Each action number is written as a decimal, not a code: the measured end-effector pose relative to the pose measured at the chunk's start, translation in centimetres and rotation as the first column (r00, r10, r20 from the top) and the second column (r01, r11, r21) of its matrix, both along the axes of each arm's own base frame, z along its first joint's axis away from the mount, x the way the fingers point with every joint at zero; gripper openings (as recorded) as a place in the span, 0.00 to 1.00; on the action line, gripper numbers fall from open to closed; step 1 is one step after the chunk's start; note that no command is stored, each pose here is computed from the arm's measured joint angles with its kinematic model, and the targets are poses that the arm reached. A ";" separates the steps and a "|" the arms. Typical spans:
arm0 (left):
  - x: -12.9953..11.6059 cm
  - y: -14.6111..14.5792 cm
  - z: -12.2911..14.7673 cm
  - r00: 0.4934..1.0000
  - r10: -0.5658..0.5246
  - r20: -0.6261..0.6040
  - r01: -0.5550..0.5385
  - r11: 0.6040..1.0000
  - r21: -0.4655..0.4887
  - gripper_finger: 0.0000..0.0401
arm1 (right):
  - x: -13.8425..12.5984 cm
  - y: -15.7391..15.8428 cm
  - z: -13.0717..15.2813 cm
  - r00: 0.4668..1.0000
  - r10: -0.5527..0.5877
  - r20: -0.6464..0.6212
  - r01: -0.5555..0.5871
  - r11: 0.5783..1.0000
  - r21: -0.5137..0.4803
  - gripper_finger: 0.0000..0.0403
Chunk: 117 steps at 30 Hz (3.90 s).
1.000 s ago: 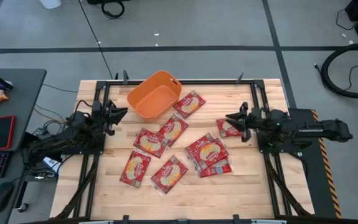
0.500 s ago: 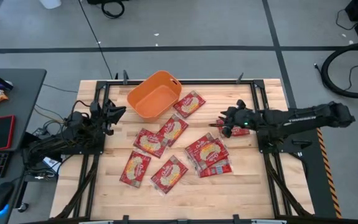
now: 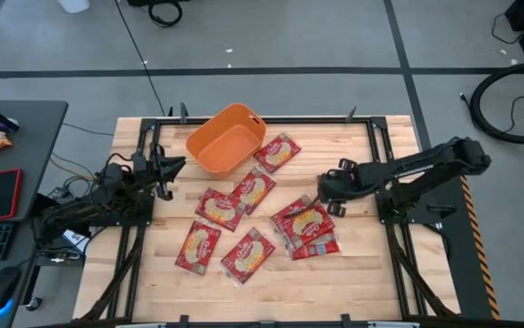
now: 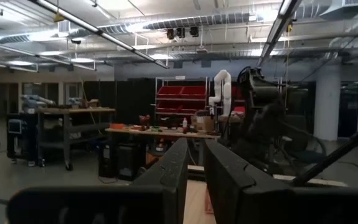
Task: Sort popcorn bags into baskets
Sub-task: Put the red popcorn bag into the orange bin
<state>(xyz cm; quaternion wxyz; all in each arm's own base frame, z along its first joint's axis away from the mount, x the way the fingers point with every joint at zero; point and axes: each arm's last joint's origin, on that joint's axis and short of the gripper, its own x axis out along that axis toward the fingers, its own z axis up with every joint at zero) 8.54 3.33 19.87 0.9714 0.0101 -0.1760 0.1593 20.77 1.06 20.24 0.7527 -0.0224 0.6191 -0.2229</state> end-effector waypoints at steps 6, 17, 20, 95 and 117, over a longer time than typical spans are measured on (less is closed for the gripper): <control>0.0 0.0 0.0 1.000 -0.005 0.004 0.005 1.000 -0.011 0.14 | 0.3 1.4 -2.2 0.982 0.035 -0.184 -0.027 0.998 0.049 0.50; 0.0 0.0 0.0 1.000 -0.006 0.005 0.006 1.000 -0.014 0.14 | 1.4 1.5 -5.8 0.931 0.048 -0.361 -0.060 0.998 -0.021 0.49; 0.0 0.0 0.0 1.000 -0.006 0.005 0.006 1.000 -0.014 0.14 | 1.5 1.3 -6.4 0.917 0.053 -0.395 -0.068 0.997 -0.024 0.45; 0.0 0.0 -0.1 1.000 -0.002 -0.003 0.002 1.000 -0.019 0.14 | 26.1 -13.2 2.0 0.786 0.608 0.114 -0.454 0.691 -0.562 0.03; 0.0 0.0 -0.1 1.000 -0.009 0.004 0.009 0.999 -0.039 0.14 | 22.1 -6.7 8.0 0.876 0.480 0.044 -0.443 0.838 -0.320 0.34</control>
